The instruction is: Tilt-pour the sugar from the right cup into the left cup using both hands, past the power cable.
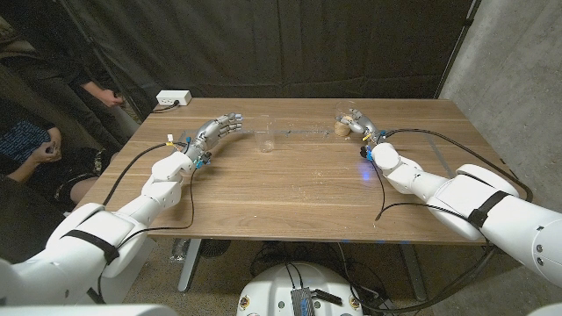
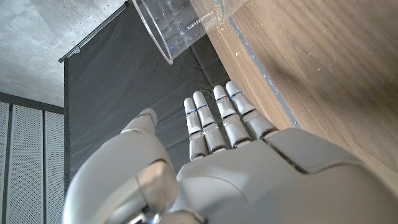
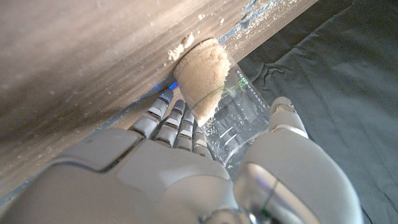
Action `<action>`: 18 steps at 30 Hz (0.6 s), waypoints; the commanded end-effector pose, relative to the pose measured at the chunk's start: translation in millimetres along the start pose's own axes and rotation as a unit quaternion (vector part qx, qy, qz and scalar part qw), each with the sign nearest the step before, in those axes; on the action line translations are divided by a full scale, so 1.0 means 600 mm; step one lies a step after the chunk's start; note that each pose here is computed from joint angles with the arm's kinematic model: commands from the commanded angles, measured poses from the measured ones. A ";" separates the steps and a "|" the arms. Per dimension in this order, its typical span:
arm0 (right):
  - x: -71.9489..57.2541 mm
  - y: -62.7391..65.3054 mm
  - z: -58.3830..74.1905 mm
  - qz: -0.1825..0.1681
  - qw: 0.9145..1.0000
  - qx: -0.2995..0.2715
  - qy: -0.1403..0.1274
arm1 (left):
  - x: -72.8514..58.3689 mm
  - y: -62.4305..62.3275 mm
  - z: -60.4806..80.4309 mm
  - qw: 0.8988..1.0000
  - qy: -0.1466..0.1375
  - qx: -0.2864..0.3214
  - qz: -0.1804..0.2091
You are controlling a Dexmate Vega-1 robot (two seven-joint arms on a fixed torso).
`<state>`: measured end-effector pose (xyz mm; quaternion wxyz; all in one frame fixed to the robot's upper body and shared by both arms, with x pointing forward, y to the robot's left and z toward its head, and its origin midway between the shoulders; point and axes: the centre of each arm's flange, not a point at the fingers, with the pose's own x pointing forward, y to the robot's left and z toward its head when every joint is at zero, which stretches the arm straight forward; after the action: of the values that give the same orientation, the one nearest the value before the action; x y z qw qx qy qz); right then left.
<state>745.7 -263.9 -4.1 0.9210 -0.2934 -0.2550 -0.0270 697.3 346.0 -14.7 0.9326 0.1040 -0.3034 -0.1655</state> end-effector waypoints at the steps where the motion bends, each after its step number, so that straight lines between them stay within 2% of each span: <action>1: 0.011 0.002 0.008 0.014 1.000 0.007 0.010 | -0.001 0.005 0.008 1.000 0.001 0.008 -0.003; 9: 0.019 0.010 0.027 0.017 1.000 0.015 -0.001 | -0.002 0.004 0.006 1.000 0.002 0.005 -0.001; 18: 0.019 0.012 0.043 0.002 1.000 0.022 -0.022 | 0.002 0.004 0.006 1.000 0.005 0.004 -0.004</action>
<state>748.2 -252.4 6.3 0.9245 -0.2844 -0.2534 -0.0122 695.4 348.0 -11.4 0.9320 0.1085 -0.3036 -0.1655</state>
